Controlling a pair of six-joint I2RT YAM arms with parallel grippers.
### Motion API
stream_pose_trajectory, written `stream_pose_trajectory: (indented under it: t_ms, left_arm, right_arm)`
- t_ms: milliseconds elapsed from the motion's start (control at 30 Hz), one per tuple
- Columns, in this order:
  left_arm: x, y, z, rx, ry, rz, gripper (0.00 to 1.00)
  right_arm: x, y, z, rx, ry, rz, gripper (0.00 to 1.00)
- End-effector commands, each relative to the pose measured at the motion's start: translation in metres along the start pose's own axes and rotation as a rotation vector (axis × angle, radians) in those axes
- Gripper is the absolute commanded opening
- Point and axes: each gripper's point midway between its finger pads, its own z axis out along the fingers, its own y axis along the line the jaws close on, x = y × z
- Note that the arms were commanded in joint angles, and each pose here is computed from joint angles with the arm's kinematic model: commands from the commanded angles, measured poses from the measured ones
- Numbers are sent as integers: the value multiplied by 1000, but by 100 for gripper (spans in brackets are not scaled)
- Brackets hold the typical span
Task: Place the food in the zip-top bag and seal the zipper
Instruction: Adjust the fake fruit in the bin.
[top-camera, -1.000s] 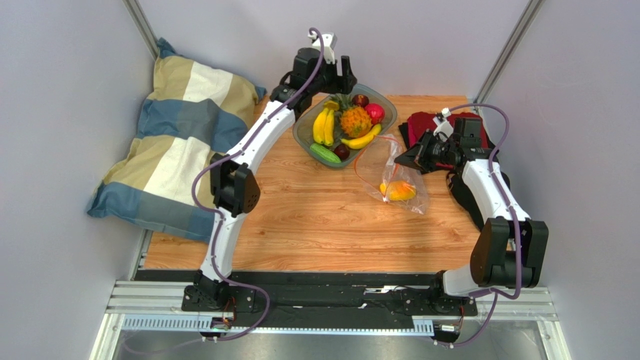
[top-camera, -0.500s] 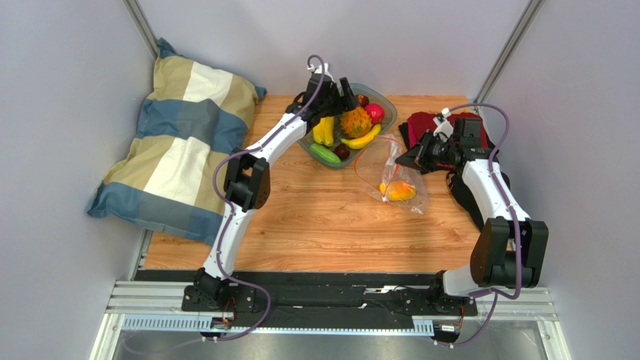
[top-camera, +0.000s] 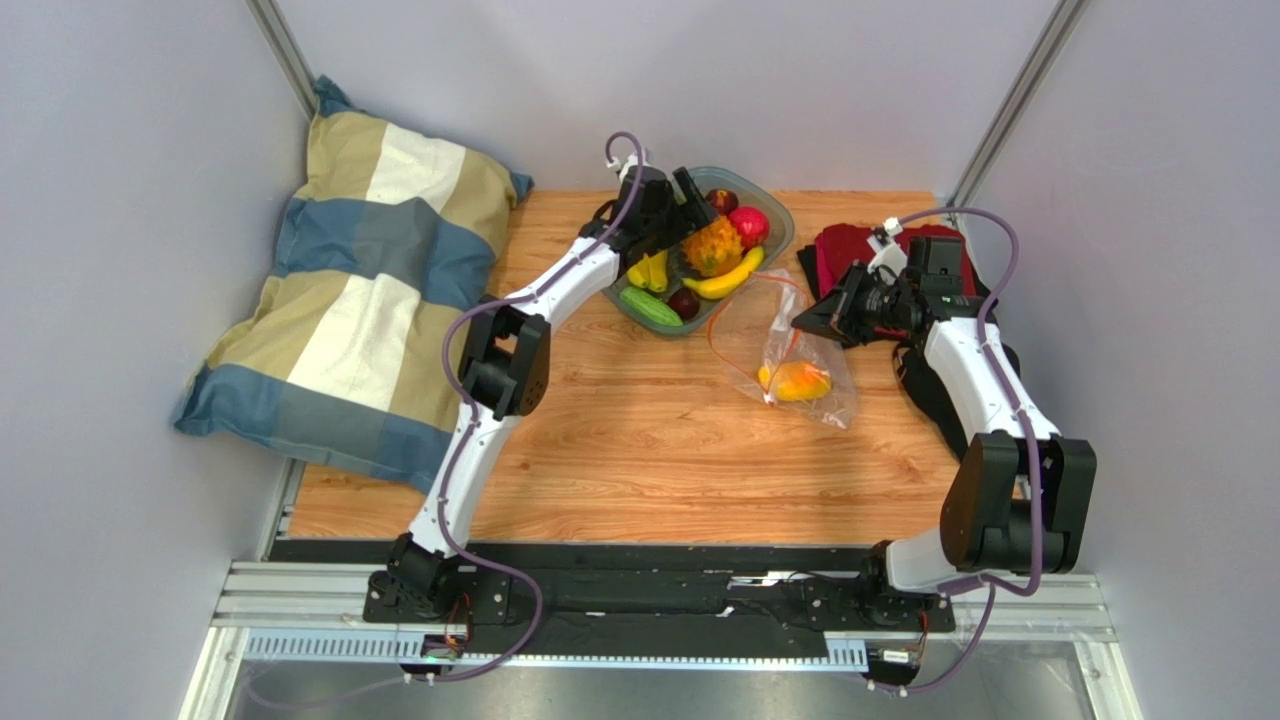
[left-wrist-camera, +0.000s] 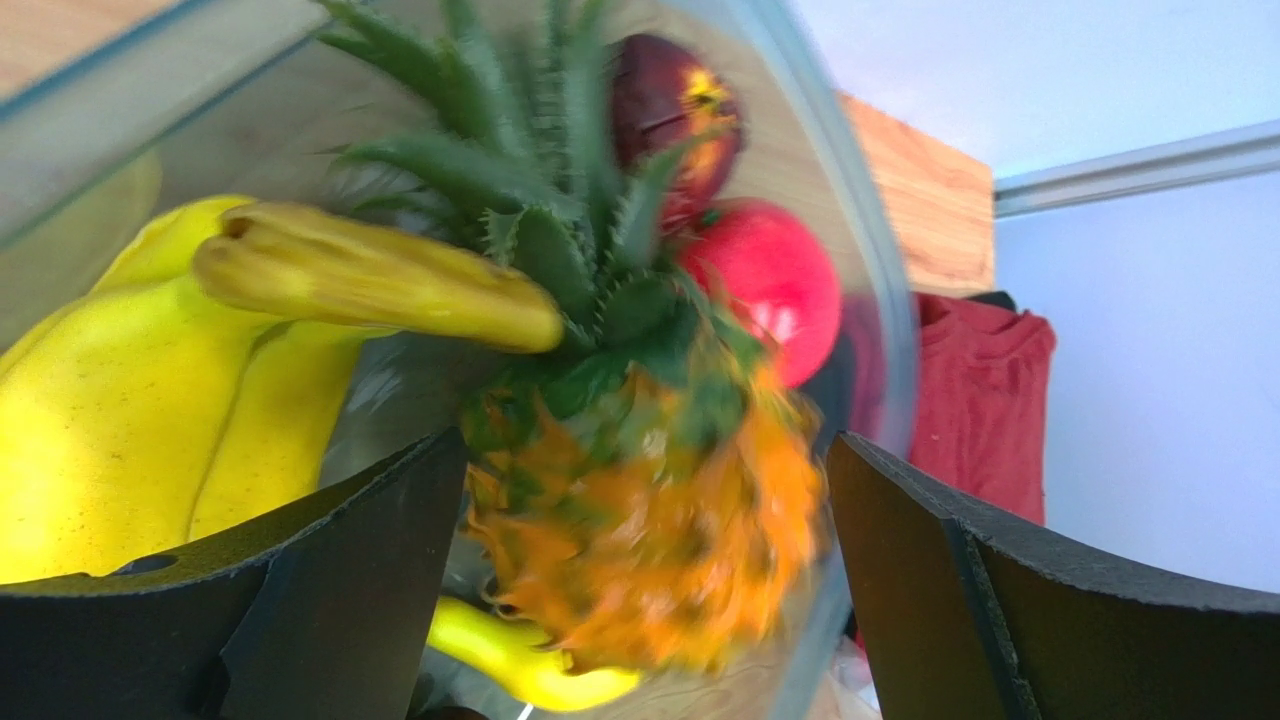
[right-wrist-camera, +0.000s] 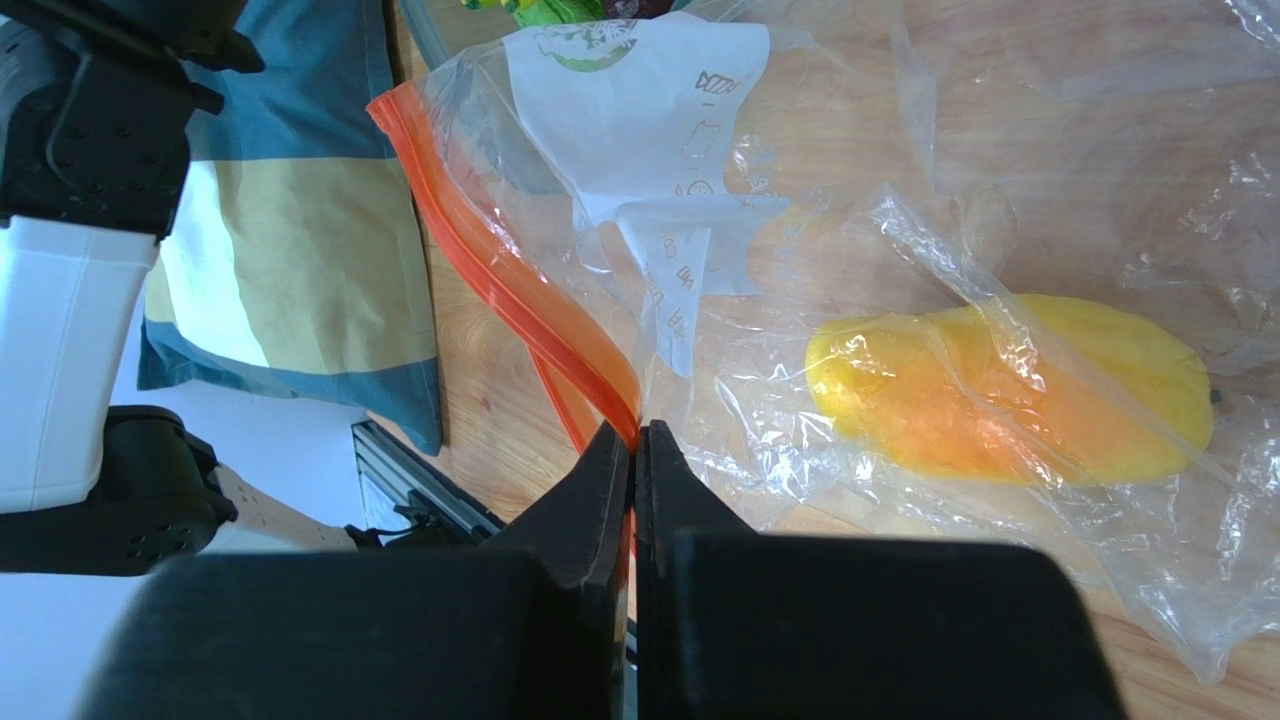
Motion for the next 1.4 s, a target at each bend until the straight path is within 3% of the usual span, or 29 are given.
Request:
stream_pose_trajectory:
  t_ms: [0,400,633,933,1000,1133,1300,1367]
  left_arm:
    - [-11,-2,11,19,-47,-57,99]
    - [1,-2,39,118,-45,-174,99]
    - [5,11,34,51,-17,-39,99]
    - [2,-4,21,97,3,130,98]
    - [3,-6,19,105,7,129,88]
    - [-10,-27,11,166,-28,150,57]
    - [-37,-57,-10,236,-98,221,38]
    - [-44,-67,-18,256,-112,241,26]
  right_arm:
    - [-6,-3,-1,11,-19,-24,0]
    - [-3,-6,-1,16,-15,-34,0]
    - [-3,-7,2,10,-3,-22,0]
    - [-5,-6,4,4,-1,-20,0]
    - [-6,-5,3,3,-6,-27,0]
    - [-5,-6,3,4,-2,-24,0]
    - [-8,-4,3,0,-7,-28,0]
    - [-7,-5,4,0,-2,-24,0]
